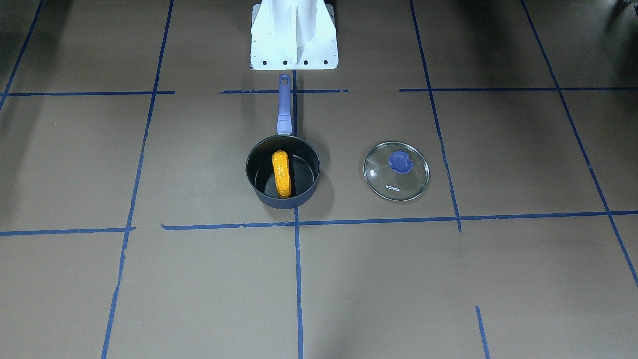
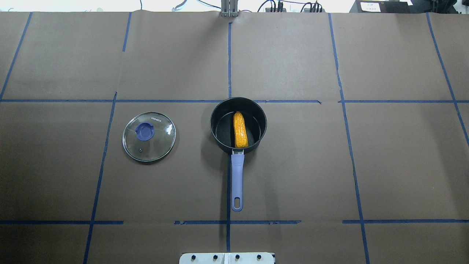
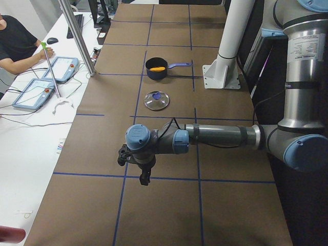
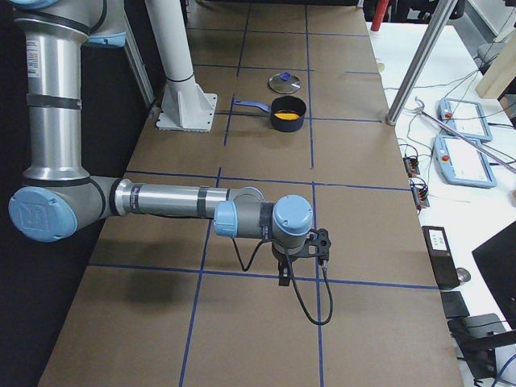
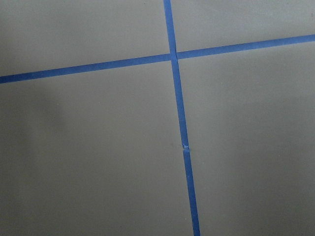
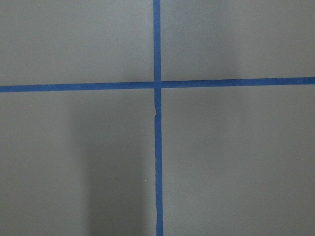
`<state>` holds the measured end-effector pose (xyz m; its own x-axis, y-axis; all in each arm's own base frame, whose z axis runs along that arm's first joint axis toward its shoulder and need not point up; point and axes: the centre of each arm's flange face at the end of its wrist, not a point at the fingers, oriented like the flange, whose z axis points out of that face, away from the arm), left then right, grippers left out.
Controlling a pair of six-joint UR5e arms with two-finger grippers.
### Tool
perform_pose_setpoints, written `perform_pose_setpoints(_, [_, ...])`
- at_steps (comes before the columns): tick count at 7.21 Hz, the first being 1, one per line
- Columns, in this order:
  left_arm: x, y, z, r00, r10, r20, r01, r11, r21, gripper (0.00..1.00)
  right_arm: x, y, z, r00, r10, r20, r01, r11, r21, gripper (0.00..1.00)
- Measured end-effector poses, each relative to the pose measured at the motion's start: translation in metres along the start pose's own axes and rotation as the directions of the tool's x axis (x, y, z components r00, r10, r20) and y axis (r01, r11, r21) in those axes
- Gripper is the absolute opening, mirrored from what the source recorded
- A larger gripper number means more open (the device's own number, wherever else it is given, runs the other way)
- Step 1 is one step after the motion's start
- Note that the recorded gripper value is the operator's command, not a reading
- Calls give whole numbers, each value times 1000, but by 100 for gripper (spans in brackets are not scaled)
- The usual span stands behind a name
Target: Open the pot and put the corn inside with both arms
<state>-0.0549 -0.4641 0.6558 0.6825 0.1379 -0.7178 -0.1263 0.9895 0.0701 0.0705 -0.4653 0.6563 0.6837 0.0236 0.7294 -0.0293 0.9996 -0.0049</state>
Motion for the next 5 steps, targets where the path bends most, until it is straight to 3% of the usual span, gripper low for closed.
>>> perform_pose_setpoints(5, [0, 0, 0, 1000, 0, -2, 0, 1000, 1, 100, 0, 0, -1, 1000, -3, -7, 3, 1000, 4, 100])
